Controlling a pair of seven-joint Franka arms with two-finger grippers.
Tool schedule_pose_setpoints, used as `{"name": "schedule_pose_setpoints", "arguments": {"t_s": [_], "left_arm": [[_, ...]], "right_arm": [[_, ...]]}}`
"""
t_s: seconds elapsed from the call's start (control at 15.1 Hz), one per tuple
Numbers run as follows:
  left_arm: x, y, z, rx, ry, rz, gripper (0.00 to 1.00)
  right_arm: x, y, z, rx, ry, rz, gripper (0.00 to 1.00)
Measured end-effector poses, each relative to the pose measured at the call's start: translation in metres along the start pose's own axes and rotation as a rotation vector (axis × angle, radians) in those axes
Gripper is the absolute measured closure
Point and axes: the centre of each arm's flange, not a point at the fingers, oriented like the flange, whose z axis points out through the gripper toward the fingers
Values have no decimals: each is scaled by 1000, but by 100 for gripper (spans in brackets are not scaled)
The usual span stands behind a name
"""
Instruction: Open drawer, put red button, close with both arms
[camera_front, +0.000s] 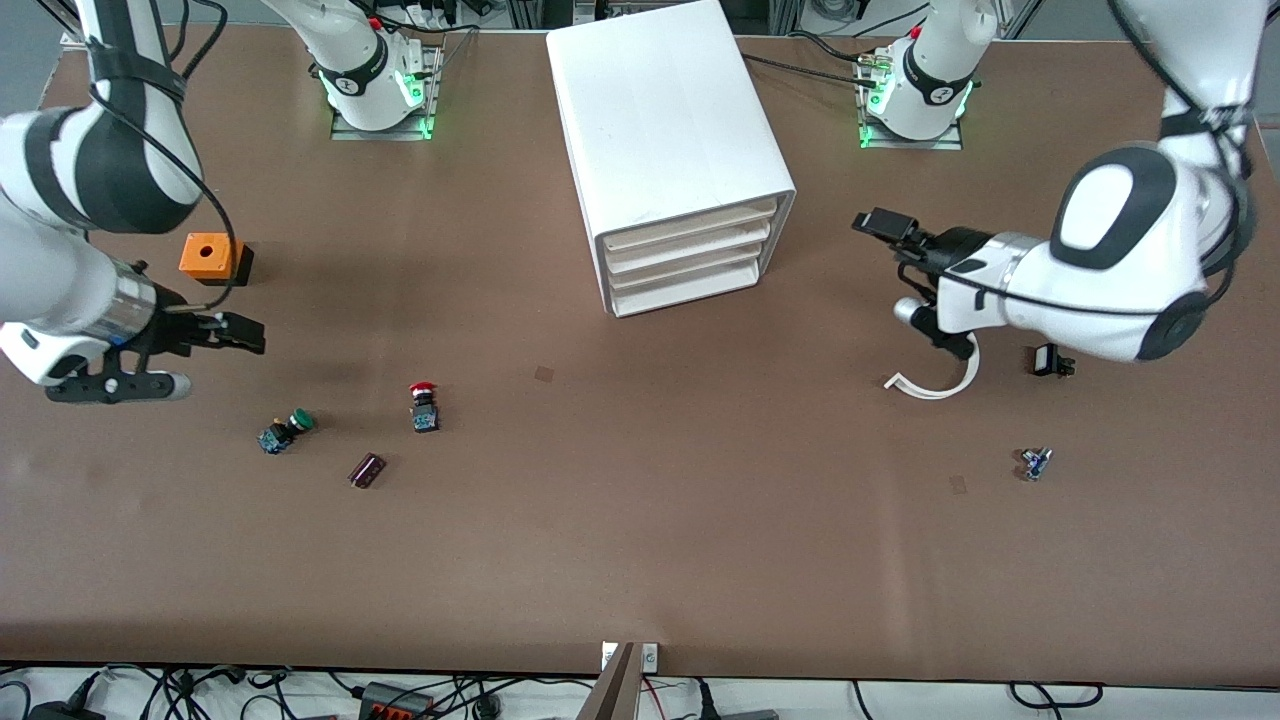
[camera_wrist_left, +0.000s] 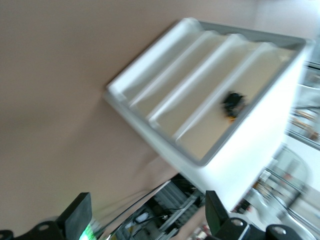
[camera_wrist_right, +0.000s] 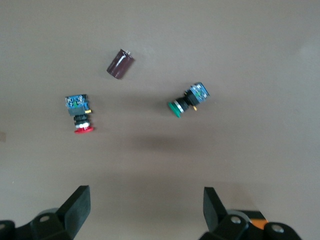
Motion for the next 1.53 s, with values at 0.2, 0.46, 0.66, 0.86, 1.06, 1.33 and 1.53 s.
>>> {"name": "schedule_pose_setpoints", "arguments": {"t_s": [0.2, 0.46, 0.66, 0.86, 1.06, 1.33, 1.53], "left_arm": [[32, -40, 48, -163, 80, 119, 0], [32, -79, 110, -318, 157, 216, 0], [28, -86, 132, -390, 165, 183, 0], [33, -82, 168, -439, 173, 153, 0], [37, -79, 182, -434, 165, 149, 5], [36, -80, 193, -447, 143, 143, 32], [37, -83, 210, -460, 117, 139, 43]], "right_arm": [[19, -21, 36, -3, 13, -33, 0], [36, -55, 95, -8, -13, -82, 0], [44, -62, 132, -10, -45, -93, 0], [50, -74, 151, -12, -52, -110, 0], [50, -103, 156, -16, -53, -152, 0], [51, -125, 166, -16, -60, -187, 0], [51, -147, 190, -12, -73, -222, 0]]}}
